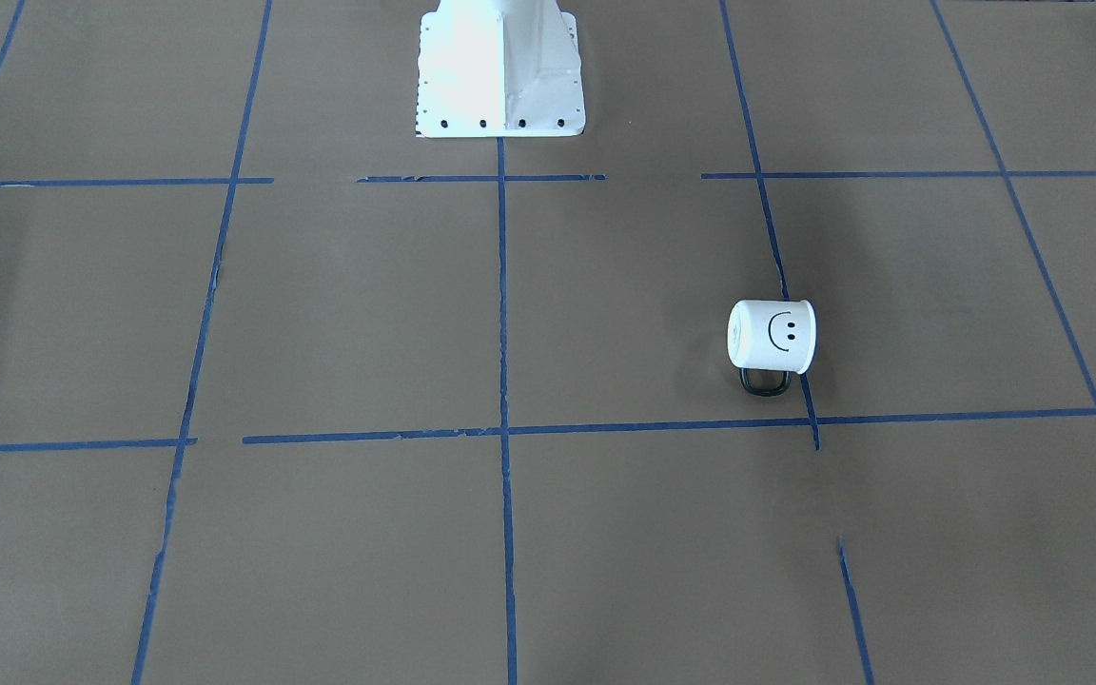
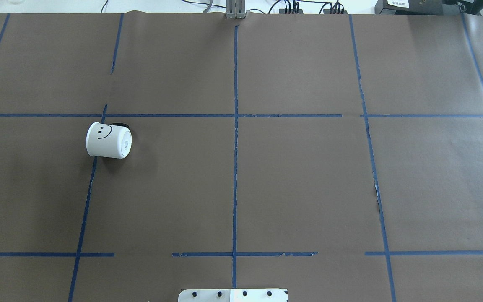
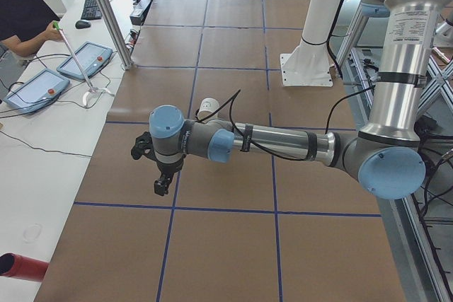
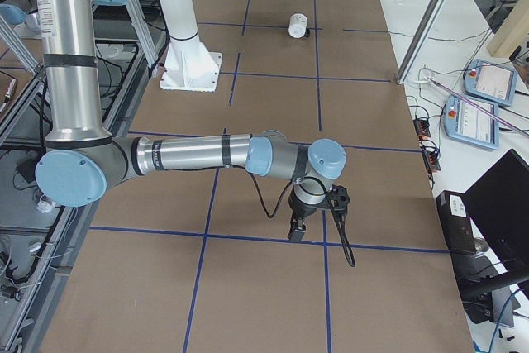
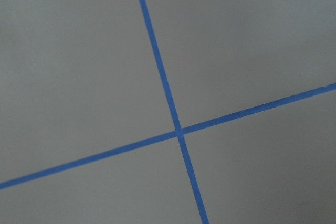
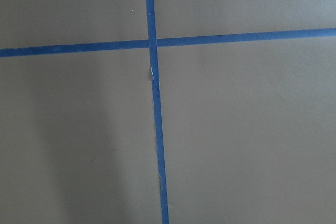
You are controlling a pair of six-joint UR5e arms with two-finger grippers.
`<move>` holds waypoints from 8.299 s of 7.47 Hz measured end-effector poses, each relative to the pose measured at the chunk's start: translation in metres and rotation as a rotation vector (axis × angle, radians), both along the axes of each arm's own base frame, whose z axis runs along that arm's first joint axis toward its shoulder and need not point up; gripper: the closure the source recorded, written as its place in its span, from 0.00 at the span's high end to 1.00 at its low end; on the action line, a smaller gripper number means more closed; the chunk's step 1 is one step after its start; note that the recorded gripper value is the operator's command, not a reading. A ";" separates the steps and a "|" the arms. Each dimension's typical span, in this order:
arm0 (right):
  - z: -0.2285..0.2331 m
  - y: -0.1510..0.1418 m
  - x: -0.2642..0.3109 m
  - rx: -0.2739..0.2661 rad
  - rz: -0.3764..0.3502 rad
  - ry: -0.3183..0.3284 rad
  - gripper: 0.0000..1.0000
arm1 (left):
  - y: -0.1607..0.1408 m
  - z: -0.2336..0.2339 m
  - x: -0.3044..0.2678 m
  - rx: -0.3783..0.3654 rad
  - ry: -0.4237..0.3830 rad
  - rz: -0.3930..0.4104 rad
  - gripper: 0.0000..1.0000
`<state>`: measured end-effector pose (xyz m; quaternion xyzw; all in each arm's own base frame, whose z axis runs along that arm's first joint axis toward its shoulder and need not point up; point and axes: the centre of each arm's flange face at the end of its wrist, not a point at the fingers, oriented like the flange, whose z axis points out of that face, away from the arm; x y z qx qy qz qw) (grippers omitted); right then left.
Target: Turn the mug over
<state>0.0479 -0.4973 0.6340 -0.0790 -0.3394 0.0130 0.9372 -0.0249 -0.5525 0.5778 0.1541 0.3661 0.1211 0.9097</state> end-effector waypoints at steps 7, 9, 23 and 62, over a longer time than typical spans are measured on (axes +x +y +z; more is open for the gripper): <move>0.000 0.000 0.000 0.001 0.000 0.000 1.00 | 0.017 -0.024 0.155 -0.048 0.390 -0.221 1.00; 0.000 0.000 0.000 0.001 0.000 0.000 1.00 | 0.029 -0.014 0.179 -0.129 0.497 -0.263 1.00; 0.000 0.000 0.000 0.000 0.000 0.000 1.00 | 0.056 -0.089 0.361 -0.557 0.832 -0.355 0.78; 0.000 0.000 0.000 0.000 0.000 0.000 1.00 | 0.114 -0.484 0.678 -0.263 0.076 -0.421 1.00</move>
